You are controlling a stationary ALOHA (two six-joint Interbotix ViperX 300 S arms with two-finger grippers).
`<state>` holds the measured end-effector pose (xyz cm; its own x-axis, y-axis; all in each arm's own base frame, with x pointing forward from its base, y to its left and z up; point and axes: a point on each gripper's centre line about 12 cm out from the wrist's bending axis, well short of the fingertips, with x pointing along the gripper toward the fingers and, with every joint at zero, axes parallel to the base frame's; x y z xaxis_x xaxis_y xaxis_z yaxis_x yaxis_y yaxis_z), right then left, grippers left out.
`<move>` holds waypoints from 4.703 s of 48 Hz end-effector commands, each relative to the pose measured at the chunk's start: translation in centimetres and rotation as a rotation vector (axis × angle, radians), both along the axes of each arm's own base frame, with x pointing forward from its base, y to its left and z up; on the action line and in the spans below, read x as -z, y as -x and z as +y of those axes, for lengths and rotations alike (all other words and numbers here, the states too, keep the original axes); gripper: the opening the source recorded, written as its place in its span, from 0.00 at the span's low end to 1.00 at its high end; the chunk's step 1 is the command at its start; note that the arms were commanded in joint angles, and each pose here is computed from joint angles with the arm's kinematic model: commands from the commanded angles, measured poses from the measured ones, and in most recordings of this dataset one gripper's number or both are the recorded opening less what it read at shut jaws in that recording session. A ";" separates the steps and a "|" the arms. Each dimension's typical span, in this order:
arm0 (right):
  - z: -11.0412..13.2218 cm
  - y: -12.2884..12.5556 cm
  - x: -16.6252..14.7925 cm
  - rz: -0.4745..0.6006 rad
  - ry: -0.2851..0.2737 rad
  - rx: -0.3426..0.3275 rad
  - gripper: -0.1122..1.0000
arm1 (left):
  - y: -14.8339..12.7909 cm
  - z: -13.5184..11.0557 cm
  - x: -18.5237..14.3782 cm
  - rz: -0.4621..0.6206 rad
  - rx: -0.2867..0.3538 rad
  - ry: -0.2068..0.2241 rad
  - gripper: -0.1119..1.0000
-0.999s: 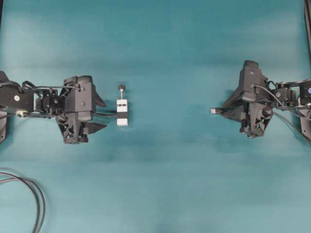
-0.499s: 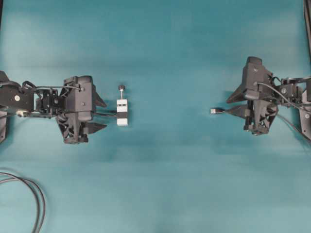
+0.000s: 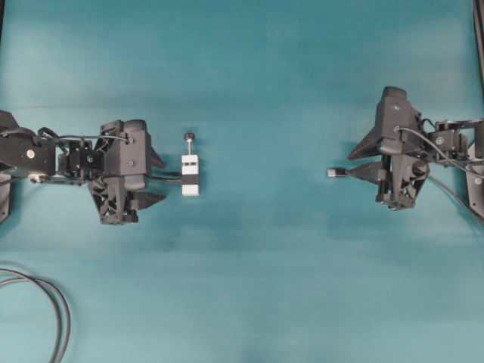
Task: Insert the USB cable into the female connector supported by the left arm.
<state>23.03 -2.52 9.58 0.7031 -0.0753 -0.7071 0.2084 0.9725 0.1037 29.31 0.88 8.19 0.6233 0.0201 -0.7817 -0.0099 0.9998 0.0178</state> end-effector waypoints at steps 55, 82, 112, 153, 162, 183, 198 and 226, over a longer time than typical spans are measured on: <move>0.9 -2.2 2.4 0.045 -0.010 -0.041 0.47 | -0.7 0.1 -0.7 -0.030 0.006 -0.009 0.83; 1.4 -3.5 2.5 0.063 0.005 -0.083 0.34 | -0.7 0.6 -0.7 -0.033 -0.006 -0.013 0.83; 0.5 -10.7 -2.5 0.045 0.060 -0.112 0.27 | -1.3 0.8 -0.4 -0.091 -0.005 -0.021 0.83; 2.4 -18.0 -4.1 0.194 0.065 -0.157 0.27 | -1.1 0.8 0.5 -0.113 -0.009 -0.020 0.83; 2.3 -18.8 -3.7 0.202 0.065 -0.156 0.27 | -0.6 0.8 0.7 -0.171 -0.015 -0.020 0.81; 2.4 -21.8 -3.4 0.186 0.081 -0.173 0.27 | -0.9 0.8 1.5 -0.200 -0.016 -0.023 0.80; 1.9 -22.7 -3.6 0.197 0.107 -0.194 0.27 | -1.0 0.9 1.6 -0.286 -0.019 -0.031 0.79; 1.6 -24.2 -3.2 0.222 0.108 -0.188 0.27 | -1.3 1.1 2.7 -0.347 -0.025 -0.036 0.79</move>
